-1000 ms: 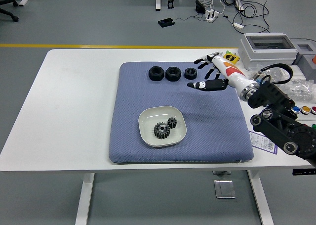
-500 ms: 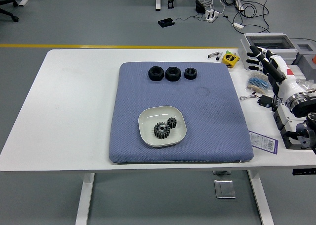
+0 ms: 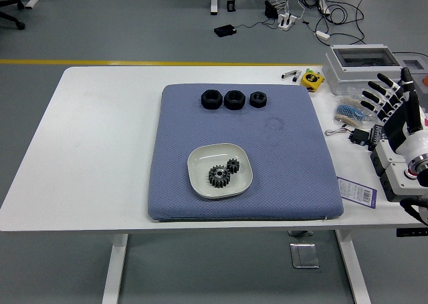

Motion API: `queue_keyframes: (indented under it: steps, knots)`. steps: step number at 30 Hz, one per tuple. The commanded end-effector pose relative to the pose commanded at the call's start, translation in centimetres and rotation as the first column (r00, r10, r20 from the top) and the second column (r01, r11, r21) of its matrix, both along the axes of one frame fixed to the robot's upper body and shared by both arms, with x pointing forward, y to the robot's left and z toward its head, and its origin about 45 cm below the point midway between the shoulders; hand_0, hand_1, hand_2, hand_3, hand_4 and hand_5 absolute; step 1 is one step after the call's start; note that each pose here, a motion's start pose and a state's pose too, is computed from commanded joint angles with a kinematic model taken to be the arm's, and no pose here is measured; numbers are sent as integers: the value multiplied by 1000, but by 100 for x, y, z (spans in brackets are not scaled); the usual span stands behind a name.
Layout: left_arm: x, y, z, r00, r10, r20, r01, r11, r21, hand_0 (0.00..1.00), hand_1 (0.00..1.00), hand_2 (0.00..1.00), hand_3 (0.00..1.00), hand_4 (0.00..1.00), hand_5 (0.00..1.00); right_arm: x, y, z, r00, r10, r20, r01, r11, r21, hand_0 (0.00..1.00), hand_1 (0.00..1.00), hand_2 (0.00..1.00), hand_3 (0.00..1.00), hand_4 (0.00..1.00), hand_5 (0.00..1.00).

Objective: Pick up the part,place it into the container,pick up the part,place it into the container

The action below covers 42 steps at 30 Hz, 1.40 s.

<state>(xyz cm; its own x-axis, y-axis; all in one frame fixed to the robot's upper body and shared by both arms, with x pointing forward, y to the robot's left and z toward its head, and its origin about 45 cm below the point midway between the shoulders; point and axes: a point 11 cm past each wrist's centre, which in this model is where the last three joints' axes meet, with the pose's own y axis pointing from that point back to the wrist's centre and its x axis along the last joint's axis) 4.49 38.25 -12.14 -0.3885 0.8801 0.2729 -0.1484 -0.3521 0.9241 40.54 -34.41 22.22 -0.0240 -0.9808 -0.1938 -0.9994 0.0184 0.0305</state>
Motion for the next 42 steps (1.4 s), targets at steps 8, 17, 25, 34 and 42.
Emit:
queue_keyframes:
  steps: [8,17,25,34,42]
  knots:
    - [38,0,5,1000,-3,7,3,1000,0,728,665,689,577,592,584,-65,-55,-111,1000,-4,-25,3,1000,-21,809,780,816,844,998,998]
    - [62,-15,4,1000,3,14,-3,1000,-2,729,665,688,577,593,584,-65,-76,-127,1000,-10,-30,9,1000,-24,810,779,813,840,998,998]
    - [65,-15,4,1000,4,15,-4,1000,-2,729,667,688,578,592,583,-47,-30,-129,1000,-1,-31,0,1000,-25,811,775,807,833,998,998]
    - [73,-18,4,1000,7,15,-7,1000,-2,728,667,688,578,592,583,-41,0,-140,999,17,-44,-19,999,-37,811,775,806,826,998,998]
    - [58,-29,-1,1000,7,9,-7,1000,-4,728,665,688,576,592,583,-48,-5,-155,999,17,-51,-19,999,-38,811,774,803,819,998,998]
